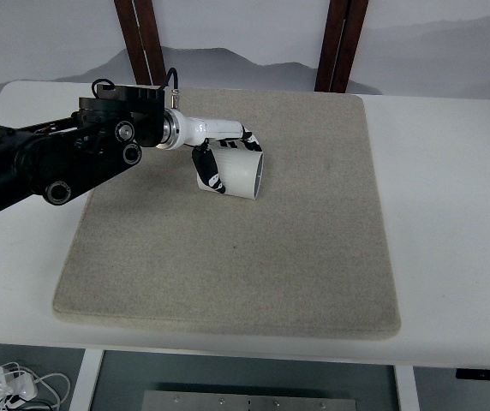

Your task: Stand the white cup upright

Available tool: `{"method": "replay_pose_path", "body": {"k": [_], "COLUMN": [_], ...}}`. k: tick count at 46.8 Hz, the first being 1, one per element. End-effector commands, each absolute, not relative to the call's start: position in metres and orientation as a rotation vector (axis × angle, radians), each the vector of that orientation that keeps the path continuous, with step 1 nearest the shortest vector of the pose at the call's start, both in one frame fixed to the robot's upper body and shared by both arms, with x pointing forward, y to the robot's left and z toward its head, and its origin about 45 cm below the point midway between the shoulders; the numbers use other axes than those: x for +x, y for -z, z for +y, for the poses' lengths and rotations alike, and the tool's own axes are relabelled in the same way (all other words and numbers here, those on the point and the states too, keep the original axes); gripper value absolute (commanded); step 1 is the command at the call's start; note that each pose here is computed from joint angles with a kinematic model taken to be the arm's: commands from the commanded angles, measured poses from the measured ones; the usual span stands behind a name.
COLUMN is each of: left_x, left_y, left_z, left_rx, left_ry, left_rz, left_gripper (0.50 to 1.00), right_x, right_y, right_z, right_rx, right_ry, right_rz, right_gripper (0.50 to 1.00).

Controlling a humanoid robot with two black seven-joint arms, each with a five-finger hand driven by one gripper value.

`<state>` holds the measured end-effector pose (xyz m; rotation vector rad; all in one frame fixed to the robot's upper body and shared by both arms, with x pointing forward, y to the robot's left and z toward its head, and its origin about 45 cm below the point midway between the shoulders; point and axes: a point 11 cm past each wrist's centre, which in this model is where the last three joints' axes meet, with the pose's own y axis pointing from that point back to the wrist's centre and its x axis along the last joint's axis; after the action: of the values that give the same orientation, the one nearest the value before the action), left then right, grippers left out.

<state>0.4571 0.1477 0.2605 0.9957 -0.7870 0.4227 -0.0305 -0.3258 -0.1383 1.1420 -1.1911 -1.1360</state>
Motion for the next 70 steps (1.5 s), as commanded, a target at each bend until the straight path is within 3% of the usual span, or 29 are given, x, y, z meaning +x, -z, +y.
{"method": "replay_pose_path", "body": {"k": [1, 8, 15, 29, 49, 70], "left_x": [0.458, 0.459, 0.462, 0.470, 0.488, 0.491], "left_y": [-0.261, -0.266, -0.270, -0.283, -0.307, -0.301], "left_z": [0.148, 0.147, 0.148, 0.161, 0.221, 0.264], "left_rx": [0.995, 0.988, 0.973, 0.814, 0.436, 0.029], "left_ry": [-0.425, -0.430, -0.450, -0.567, -0.765, -0.897], "left_rz": [-0.787, -0.791, -0.777, -0.560, -0.188, -0.023], "left_gripper": [0.697, 0.553, 0.501, 0.500, 0.500, 0.500], "right_x": [-0.030, -0.030, -0.030, -0.030, -0.030, -0.030], "right_y": [0.138, 0.138, 0.138, 0.138, 0.138, 0.138], "right_z": [-0.326, -0.326, -0.326, -0.326, -0.326, -0.326], "right_rx": [1.142, 1.142, 1.142, 1.142, 1.142, 1.142], "right_ry": [1.136, 1.136, 1.136, 1.136, 1.136, 1.136], "right_rz": [-1.191, -1.191, -1.191, -1.191, -1.191, -1.191], "right_gripper": [0.952, 0.952, 0.952, 0.952, 0.952, 0.952]}}
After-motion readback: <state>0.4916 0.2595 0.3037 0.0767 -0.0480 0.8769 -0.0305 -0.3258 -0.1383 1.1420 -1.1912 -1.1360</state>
